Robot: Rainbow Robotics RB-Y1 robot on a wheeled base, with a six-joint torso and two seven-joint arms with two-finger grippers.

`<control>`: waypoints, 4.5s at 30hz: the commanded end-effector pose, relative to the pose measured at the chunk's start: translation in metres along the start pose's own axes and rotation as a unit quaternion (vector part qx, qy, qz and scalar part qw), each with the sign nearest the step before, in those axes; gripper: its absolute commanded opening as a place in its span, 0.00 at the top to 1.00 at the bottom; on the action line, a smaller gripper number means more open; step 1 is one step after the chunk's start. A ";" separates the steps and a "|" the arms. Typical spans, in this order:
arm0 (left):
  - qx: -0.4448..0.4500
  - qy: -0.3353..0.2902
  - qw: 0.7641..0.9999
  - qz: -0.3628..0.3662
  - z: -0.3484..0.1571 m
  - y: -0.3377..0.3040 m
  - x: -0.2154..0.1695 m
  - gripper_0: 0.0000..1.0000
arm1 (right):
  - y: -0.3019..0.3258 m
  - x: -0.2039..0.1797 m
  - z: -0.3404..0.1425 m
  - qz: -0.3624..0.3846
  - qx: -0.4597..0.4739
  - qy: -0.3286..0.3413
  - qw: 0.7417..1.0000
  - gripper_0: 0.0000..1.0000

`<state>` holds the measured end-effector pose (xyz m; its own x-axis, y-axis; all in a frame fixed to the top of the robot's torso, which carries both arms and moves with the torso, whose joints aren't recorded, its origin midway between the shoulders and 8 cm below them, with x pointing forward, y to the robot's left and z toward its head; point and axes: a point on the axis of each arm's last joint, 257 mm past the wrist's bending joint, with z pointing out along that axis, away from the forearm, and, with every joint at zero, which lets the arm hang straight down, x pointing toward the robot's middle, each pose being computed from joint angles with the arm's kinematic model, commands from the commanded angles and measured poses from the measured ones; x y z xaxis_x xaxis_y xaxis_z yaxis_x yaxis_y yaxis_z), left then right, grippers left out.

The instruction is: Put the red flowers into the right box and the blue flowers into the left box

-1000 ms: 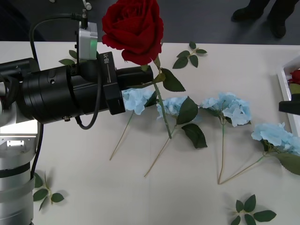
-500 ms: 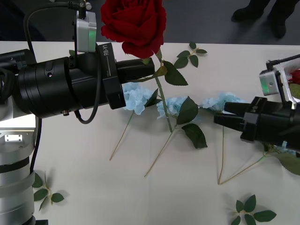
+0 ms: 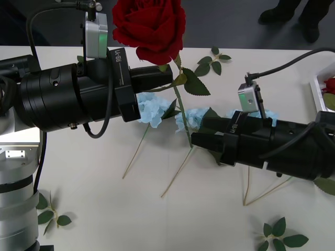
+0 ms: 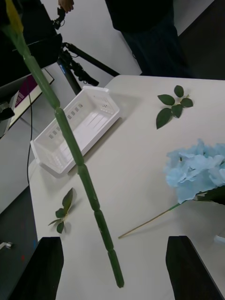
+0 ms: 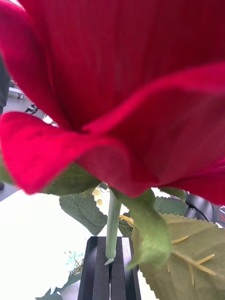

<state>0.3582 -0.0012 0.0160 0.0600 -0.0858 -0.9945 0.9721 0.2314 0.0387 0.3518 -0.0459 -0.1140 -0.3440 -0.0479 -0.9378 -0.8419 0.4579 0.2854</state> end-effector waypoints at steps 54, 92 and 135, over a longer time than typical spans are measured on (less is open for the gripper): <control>0.016 -0.017 0.999 0.031 0.008 -0.013 -0.018 0.00 | -0.023 -0.035 -0.009 -0.026 -0.009 -0.004 1.000 1.00; -0.275 0.299 0.903 -0.142 -0.109 0.077 0.184 0.00 | -0.247 -0.033 -0.373 0.136 0.301 0.120 0.936 1.00; -0.366 0.477 0.777 -0.187 -0.093 0.135 0.325 0.00 | -0.355 0.063 -0.514 0.121 0.584 0.045 0.802 0.34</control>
<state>0.4792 0.1042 -0.3228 -0.7334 0.4162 -0.5375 0.4796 0.8771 0.0248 0.4064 -0.6713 -0.1847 -0.5587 0.0999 -0.8233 0.1848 0.9827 -0.0062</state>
